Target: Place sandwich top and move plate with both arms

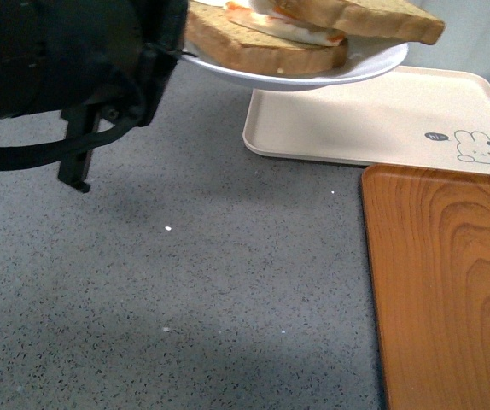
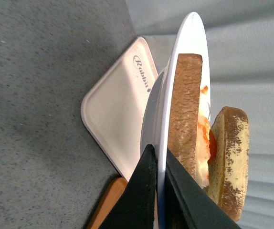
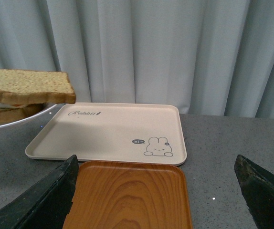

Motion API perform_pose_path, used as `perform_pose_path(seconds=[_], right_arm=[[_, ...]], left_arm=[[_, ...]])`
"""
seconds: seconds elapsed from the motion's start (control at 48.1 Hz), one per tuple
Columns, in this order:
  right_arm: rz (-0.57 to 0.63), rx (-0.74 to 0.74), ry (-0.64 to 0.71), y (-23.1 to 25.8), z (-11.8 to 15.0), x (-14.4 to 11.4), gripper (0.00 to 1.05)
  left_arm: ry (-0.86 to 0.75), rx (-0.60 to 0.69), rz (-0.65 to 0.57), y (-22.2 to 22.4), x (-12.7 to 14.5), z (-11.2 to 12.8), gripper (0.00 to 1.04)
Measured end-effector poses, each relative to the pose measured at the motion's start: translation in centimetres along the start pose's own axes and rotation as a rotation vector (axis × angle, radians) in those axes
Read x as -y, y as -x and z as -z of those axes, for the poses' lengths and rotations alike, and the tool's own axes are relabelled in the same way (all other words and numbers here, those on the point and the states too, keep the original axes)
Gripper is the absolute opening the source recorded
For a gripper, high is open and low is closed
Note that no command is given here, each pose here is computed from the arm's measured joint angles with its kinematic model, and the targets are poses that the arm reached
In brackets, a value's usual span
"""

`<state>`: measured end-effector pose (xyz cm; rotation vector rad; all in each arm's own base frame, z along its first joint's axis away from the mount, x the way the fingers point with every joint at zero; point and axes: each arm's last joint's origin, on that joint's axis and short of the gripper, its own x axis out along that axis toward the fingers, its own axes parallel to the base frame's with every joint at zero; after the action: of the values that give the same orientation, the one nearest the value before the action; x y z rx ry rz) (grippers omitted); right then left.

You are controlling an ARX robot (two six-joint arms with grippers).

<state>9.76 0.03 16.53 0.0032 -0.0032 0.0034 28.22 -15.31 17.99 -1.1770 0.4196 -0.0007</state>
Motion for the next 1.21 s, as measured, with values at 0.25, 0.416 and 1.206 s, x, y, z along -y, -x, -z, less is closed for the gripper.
perform_pose_path(seconds=[0.25,0.416,1.206], right_arm=[[0.0,0.0,0.0,0.0,0.0,0.0,0.96],[0.0,0.0,0.0,0.0,0.0,0.0,0.96],[0.0,0.0,0.0,0.0,0.0,0.0,0.96]], left_arm=[[-0.075,-0.013,-0.042,-2.1,0.6,1.5,0.04],[-0.103,-0.015,-0.045,-3.0,1.3,2.3,0.04],[-0.135,-0.077,-0.06,-6.3,1.3,6.0,0.04]])
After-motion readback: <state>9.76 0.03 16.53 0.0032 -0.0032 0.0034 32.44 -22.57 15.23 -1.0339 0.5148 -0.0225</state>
